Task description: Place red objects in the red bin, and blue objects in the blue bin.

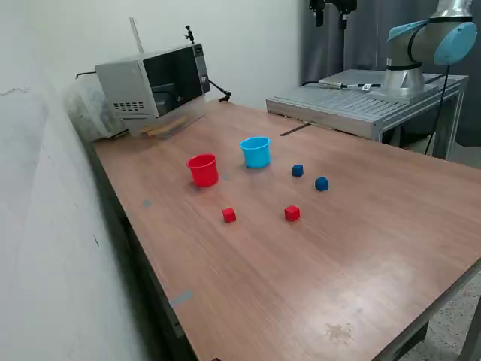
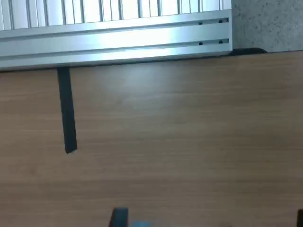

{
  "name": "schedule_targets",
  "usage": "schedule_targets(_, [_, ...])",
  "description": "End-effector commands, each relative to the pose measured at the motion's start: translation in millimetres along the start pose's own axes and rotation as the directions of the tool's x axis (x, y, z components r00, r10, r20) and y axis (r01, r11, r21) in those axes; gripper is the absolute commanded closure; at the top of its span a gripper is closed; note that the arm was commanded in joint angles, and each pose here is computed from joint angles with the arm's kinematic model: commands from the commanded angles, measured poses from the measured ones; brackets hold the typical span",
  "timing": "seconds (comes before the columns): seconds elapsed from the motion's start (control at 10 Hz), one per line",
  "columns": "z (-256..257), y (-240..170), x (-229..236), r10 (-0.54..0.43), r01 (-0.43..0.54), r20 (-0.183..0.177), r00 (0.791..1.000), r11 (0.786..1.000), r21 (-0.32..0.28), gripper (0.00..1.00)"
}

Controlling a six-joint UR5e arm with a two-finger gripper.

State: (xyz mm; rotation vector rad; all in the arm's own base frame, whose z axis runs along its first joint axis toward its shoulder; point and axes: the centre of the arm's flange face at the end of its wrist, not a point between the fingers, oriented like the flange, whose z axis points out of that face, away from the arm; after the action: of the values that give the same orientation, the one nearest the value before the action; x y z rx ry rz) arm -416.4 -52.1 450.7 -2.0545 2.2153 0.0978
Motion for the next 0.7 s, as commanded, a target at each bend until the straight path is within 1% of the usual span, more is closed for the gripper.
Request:
schedule_targets(0.0, [-2.7,-0.1,-0.2,0.007,-0.007,-0.001,1.000,1.000,-0.005,0.00])
schedule_targets(0.6, [-2.7,-0.1,-0.2,0.001,-0.001,-0.001,1.000,1.000,-0.005,0.00])
